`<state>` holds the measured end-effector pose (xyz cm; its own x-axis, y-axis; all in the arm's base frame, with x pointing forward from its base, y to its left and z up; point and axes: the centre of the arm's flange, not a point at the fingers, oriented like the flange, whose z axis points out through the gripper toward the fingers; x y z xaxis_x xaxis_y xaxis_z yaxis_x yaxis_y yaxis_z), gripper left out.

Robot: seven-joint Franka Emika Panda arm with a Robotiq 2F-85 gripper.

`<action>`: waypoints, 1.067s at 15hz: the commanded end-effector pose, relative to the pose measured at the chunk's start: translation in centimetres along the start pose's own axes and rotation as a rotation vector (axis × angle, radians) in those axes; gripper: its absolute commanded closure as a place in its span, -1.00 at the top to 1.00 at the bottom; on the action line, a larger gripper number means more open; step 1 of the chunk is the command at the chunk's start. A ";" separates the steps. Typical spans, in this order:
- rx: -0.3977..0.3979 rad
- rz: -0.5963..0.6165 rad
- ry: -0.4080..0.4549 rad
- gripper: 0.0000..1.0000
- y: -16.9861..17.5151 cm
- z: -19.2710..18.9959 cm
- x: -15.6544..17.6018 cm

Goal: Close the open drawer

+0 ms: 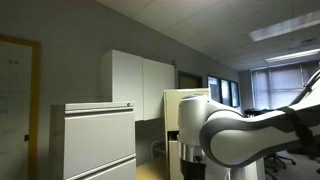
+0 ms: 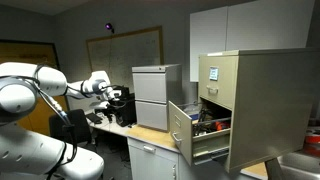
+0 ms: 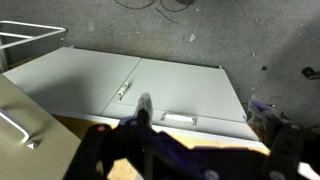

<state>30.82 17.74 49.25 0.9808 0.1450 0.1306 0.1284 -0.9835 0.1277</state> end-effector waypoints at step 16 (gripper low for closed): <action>-0.189 -0.045 0.100 1.00 2.0 0.9 3.4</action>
<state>32.47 16.18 49.14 0.9665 0.1874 0.1756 0.1388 -0.9564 0.2570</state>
